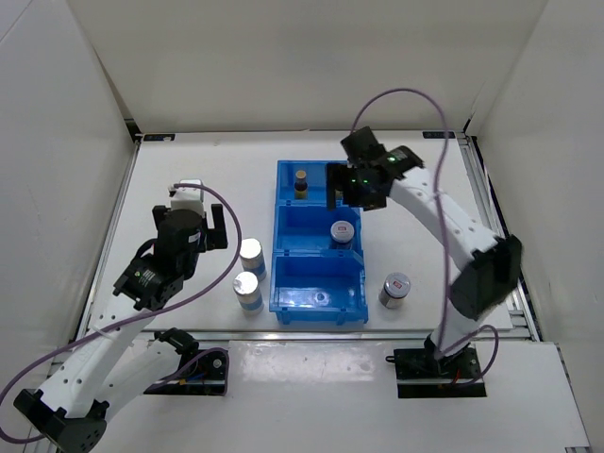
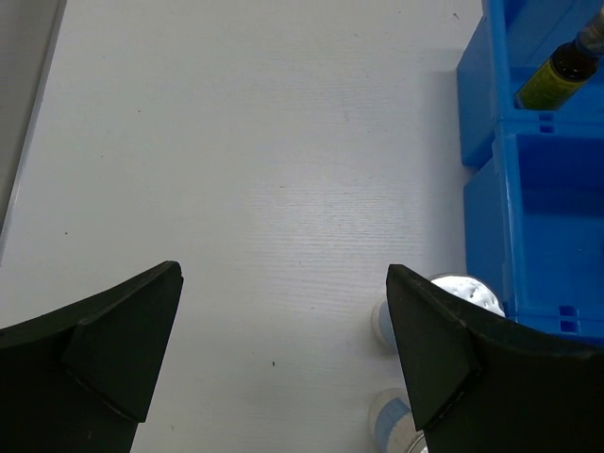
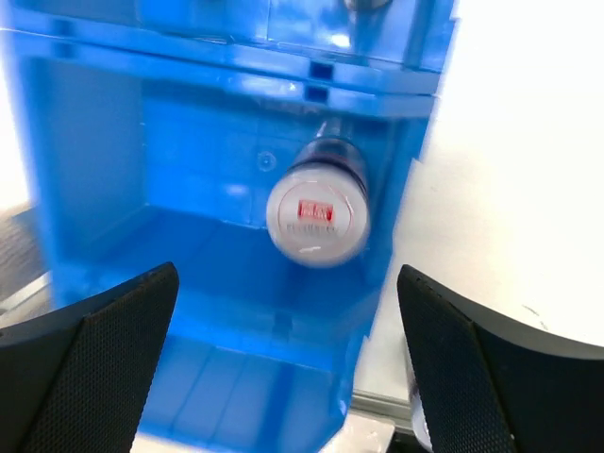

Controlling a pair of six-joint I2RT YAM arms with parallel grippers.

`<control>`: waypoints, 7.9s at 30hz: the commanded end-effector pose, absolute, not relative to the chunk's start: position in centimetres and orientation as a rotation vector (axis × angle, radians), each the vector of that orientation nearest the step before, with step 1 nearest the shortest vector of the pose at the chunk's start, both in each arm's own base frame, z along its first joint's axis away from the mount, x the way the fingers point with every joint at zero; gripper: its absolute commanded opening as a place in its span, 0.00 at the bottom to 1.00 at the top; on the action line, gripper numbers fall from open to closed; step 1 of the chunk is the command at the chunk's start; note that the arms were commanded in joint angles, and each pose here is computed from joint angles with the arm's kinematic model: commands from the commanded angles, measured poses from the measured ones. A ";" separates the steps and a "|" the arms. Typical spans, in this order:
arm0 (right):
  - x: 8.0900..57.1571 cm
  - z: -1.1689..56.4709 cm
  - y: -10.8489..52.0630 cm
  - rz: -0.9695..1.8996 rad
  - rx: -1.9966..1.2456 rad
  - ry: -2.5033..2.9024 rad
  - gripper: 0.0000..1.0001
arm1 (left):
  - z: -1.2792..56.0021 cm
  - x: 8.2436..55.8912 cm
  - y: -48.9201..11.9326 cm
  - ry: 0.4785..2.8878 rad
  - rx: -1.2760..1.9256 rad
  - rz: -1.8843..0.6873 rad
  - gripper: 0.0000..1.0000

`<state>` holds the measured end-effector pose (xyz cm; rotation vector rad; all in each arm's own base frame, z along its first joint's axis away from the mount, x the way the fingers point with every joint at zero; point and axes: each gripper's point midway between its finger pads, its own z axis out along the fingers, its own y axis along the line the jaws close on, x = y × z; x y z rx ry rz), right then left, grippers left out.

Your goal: Organize the condiment bottles

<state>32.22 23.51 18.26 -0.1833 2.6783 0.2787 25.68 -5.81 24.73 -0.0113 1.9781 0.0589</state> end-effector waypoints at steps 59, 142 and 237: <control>26.3 30.1 22.6 0.409 -0.200 2.425 0.12 | 25.9 25.2 -4.9 1.917 -0.076 0.050 1.00; 20.1 25.1 10.1 -0.099 -0.276 2.464 1.00 | 17.1 26.5 -15.9 2.314 0.405 -0.316 1.00; 16.6 29.4 2.0 -0.243 -0.073 2.261 1.00 | 25.3 16.8 -16.0 2.261 0.041 -0.186 1.00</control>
